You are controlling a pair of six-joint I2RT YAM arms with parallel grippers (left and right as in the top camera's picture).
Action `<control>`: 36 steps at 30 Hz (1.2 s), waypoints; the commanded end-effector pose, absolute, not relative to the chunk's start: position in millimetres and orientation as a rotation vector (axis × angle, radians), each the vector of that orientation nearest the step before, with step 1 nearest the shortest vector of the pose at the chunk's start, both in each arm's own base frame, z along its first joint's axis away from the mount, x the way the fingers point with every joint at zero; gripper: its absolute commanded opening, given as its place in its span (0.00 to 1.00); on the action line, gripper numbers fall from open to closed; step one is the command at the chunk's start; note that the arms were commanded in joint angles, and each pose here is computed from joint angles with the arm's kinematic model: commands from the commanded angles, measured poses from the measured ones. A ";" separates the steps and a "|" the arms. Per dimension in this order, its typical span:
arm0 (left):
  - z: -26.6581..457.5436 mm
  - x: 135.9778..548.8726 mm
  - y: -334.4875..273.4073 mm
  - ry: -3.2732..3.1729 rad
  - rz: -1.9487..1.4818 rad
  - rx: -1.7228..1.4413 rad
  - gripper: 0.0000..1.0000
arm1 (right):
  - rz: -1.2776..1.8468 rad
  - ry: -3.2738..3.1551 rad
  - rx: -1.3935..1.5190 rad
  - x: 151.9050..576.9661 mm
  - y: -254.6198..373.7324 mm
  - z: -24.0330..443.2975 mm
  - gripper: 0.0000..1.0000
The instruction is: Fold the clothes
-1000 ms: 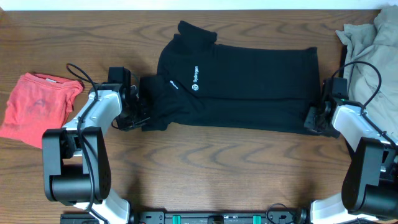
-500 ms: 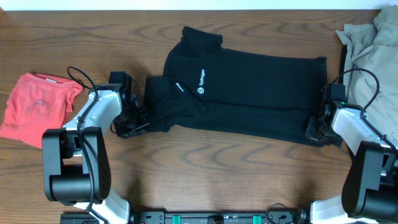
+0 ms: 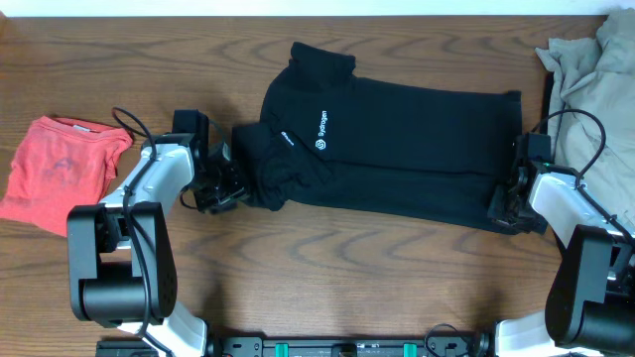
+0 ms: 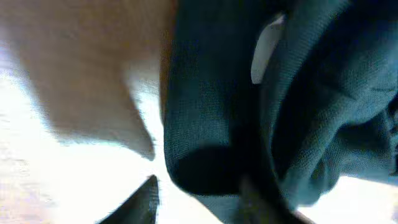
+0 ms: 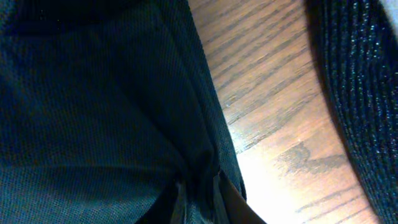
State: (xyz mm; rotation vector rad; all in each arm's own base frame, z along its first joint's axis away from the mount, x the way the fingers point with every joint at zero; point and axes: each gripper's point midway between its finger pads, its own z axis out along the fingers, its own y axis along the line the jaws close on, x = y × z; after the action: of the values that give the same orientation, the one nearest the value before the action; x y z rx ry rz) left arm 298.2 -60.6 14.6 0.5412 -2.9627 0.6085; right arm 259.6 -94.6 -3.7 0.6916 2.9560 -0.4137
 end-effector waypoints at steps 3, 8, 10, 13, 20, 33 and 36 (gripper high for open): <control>33.9 299.0 -72.2 -2.860 0.843 0.577 0.21 | -0.419 3.015 0.724 240.5 -93.2 -19.3 0.17; 44.6 307.0 -61.2 -2.861 0.926 0.635 0.41 | -0.417 3.009 0.724 241.9 -93.4 -19.3 0.18; 44.3 305.7 -59.3 -2.854 0.923 0.647 0.60 | -0.411 3.009 0.725 242.2 -92.8 -19.5 0.19; 42.1 302.1 -61.6 -2.846 0.915 0.640 0.66 | -0.400 3.010 0.725 242.7 -91.7 -19.8 0.19; 31.3 295.3 -64.7 -2.876 0.815 0.592 0.69 | -0.400 3.011 0.725 242.3 -91.6 -19.8 0.19; 56.0 314.4 -91.9 -2.879 1.196 0.389 0.70 | -0.401 3.010 0.725 242.5 -91.7 -19.8 0.21; 45.8 310.7 -81.0 -2.913 1.063 0.421 0.70 | -0.401 3.010 0.725 242.5 -91.7 -19.8 0.21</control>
State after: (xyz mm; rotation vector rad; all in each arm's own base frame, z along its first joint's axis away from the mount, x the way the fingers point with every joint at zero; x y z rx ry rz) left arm 313.0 -89.1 48.0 0.4377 -2.8672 1.1371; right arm 259.3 -96.3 -3.2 0.6914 2.9480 -0.4288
